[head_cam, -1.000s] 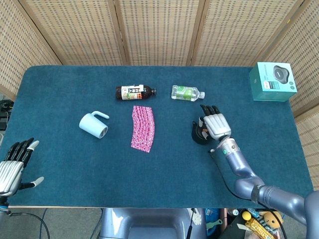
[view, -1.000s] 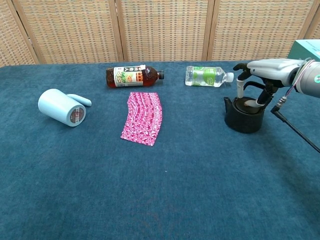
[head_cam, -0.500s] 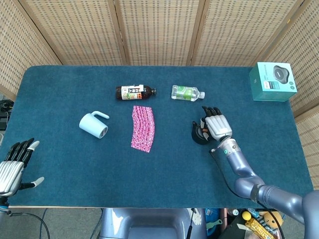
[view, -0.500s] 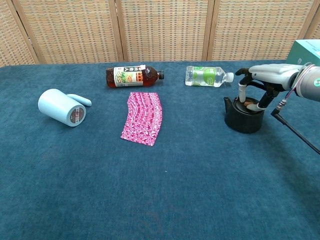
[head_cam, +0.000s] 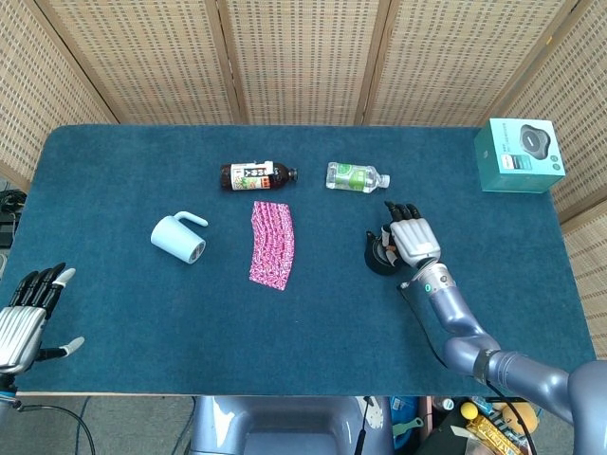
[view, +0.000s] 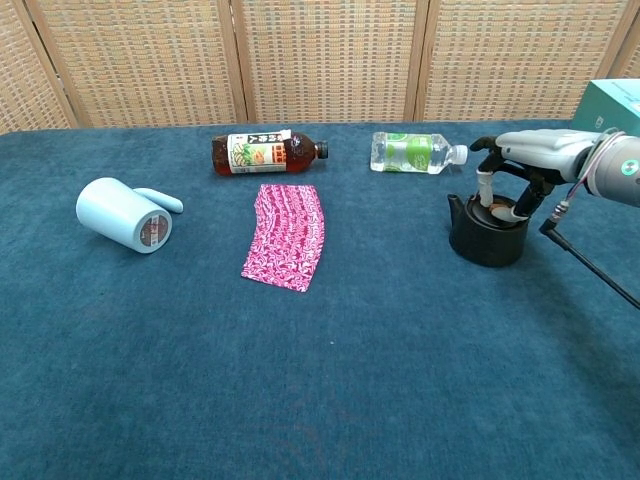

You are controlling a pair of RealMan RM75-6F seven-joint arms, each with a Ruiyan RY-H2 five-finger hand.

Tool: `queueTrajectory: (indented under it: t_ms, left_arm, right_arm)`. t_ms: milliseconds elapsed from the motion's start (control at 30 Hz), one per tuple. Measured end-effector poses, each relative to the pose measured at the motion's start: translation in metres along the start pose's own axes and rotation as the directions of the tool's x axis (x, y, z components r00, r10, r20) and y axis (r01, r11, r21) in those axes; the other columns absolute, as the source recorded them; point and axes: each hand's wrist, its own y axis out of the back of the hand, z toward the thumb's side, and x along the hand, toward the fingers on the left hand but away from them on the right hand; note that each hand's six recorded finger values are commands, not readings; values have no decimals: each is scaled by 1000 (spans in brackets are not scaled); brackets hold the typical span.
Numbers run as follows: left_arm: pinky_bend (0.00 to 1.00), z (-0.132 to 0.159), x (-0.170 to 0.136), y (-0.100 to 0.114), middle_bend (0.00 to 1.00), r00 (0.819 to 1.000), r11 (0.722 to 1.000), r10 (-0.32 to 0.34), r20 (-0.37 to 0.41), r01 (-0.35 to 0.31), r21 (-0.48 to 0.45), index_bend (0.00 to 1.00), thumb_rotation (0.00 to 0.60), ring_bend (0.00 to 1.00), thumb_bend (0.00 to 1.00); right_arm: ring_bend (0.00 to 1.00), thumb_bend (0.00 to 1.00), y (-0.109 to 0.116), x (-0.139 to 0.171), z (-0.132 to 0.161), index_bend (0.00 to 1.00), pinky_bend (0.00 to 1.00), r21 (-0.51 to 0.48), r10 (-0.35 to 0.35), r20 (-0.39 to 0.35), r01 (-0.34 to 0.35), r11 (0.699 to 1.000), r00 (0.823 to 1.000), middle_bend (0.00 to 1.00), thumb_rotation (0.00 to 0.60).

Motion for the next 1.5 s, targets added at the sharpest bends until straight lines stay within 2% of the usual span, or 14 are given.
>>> queueTrajectory:
  t_ms: [267, 467, 667, 833, 1000, 1233, 1300, 1467, 1500]
  left_arm:
    - [0, 0, 0, 0, 0, 1000, 1000, -2, 1, 2, -2, 0, 600, 0, 13]
    - [0, 0, 0, 0, 0, 1000, 1000, -4, 2, 4, -3, 0, 600, 0, 14]
    - [0, 1, 0, -1, 0, 1000, 1000, -6, 6, 6, -2, 0, 600, 0, 13]
    - [0, 2, -1, 0, 0, 1000, 1000, -3, 10, 3, -3, 0, 600, 0, 13]
    - [0, 2, -2, 0, 0, 1000, 1000, -3, 11, 3, -3, 0, 600, 0, 13]
    - [0, 3, -2, -2, 0, 1000, 1000, -8, 13, 8, 0, 0, 600, 0, 13]
    - [0, 4, -2, -2, 0, 1000, 1000, -12, 14, 12, 2, 0, 600, 0, 13]
    - [0, 4, -2, -3, 0, 1000, 1000, -14, 13, 14, 2, 0, 600, 0, 14]
    - [0, 4, -2, -3, 0, 1000, 1000, -15, 12, 15, 2, 0, 600, 0, 14]
  right_arm:
    - [0, 558, 5, 1, -1, 667, 44, 1, -21, -6, 21, 1000, 1000, 31, 600]
    - [0, 558, 17, 5, 5, 667, 44, 9, -55, -34, 55, 998, 998, 35, 600]
    - [0, 560, 34, 16, 18, 667, 44, 6, -94, -87, 94, 996, 992, 40, 600]
    - [0, 564, 41, 35, 39, 667, 44, 17, -106, -176, 111, 994, 979, 44, 600]
    - [0, 564, 23, 68, 61, 667, 44, 89, -63, -301, 94, 992, 951, 54, 600]
    - [0, 565, -19, 97, 69, 667, 44, 172, 30, -380, 39, 984, 925, 58, 600]
    - [0, 564, -30, 100, 69, 667, 44, 178, 48, -386, 23, 984, 921, 58, 600]
    - [0, 564, -42, 99, 67, 663, 44, 182, 62, -381, 10, 983, 922, 57, 600]
    - [0, 547, -43, 98, 65, 622, 44, 183, 64, -378, 7, 983, 923, 51, 600]
